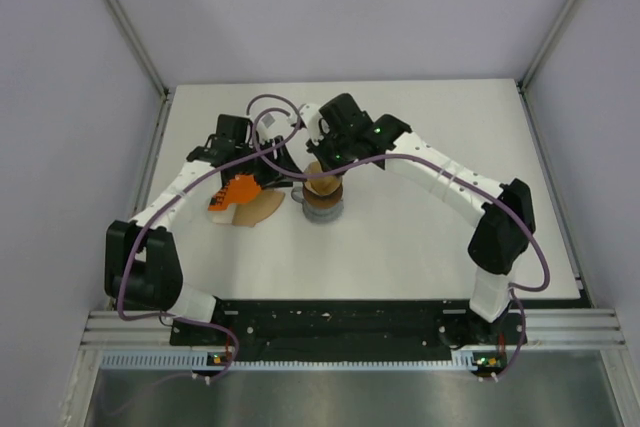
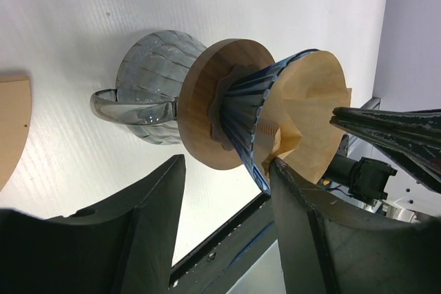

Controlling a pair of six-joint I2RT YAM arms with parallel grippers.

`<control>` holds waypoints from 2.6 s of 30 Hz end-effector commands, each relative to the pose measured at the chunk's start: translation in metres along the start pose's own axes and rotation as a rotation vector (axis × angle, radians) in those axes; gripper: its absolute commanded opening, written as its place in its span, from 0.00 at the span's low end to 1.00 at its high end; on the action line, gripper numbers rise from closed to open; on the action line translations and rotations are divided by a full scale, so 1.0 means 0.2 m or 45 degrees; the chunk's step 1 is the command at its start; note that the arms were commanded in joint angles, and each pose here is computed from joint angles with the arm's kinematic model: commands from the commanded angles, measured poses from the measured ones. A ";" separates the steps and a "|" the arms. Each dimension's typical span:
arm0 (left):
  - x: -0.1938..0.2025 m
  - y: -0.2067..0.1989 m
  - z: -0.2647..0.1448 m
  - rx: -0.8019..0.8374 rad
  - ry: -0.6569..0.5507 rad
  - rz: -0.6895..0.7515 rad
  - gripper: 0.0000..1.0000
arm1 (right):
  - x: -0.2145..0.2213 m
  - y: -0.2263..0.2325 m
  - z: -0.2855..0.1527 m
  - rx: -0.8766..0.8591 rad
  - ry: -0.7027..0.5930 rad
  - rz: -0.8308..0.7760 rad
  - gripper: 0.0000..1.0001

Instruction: Place the coffee filter in the dripper

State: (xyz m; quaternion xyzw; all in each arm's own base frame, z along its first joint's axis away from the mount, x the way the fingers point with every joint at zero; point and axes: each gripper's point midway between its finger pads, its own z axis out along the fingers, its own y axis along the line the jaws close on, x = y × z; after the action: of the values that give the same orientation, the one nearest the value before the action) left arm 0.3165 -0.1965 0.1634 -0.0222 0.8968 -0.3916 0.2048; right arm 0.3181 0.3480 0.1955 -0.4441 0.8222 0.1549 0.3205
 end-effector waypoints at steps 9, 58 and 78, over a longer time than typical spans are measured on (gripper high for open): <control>-0.11 -0.09 -0.15 0.000 -0.098 0.088 0.65 | -0.18 -0.18 -0.31 0.122 -0.209 0.076 0.00; -0.74 0.89 -0.63 -0.797 -0.866 0.282 0.84 | 1.03 -1.21 -0.70 0.806 -0.731 0.928 0.95; -0.63 1.01 -0.55 -0.835 -0.781 0.240 0.84 | 1.10 -1.19 -0.63 0.794 -0.730 0.905 0.95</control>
State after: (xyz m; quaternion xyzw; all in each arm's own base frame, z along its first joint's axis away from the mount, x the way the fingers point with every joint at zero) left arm 0.3917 -0.1494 0.1164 0.3936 0.7751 -0.1668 0.4652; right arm 0.3036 0.2615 0.1314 -0.4040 0.7297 0.2578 0.4877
